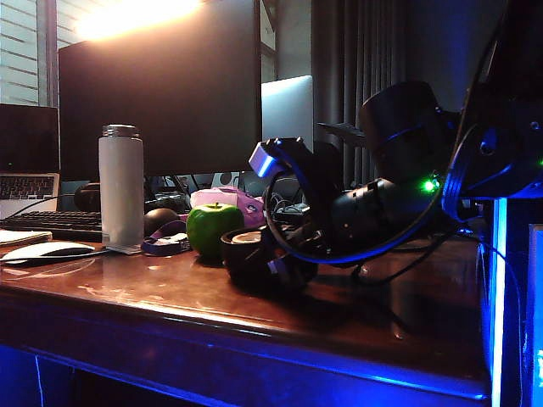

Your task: Stack the black thermos bottle cap from the table onto the green apple.

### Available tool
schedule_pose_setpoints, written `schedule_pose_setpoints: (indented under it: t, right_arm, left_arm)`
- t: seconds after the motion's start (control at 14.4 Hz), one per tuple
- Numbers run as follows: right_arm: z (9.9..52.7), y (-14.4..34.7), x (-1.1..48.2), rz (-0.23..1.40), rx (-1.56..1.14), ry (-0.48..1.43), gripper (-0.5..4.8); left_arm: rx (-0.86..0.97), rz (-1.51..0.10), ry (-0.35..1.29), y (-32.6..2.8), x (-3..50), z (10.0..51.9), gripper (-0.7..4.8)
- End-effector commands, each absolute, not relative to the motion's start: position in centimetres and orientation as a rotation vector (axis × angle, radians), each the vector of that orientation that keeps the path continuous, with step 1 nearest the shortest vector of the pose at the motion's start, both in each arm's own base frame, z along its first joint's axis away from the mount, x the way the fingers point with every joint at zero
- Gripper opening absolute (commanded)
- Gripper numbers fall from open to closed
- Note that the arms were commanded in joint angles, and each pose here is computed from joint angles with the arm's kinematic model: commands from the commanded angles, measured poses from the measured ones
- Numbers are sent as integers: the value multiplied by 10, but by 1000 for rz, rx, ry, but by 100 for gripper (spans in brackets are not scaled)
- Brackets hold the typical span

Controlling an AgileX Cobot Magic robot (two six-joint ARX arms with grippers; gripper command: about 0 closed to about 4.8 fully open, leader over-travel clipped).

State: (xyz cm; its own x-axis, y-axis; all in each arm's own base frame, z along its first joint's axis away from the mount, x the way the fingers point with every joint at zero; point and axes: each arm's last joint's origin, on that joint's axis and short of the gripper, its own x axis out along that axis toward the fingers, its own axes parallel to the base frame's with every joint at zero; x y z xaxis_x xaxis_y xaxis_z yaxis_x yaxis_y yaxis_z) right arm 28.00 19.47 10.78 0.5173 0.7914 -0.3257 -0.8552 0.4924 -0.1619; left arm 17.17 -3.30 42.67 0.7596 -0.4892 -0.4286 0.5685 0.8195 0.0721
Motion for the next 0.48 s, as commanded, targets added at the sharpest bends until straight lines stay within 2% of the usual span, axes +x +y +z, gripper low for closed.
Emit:
schedule_pose_setpoints:
  t: [0.07, 0.48]
  right_arm:
    - [111, 196, 281, 1010, -319, 202, 198]
    - [112, 196, 281, 1006, -297, 195, 202]
  left_arm:
    - [202, -581, 393, -33, 171, 428, -5]
    - [202, -581, 394, -33, 171, 428, -5]
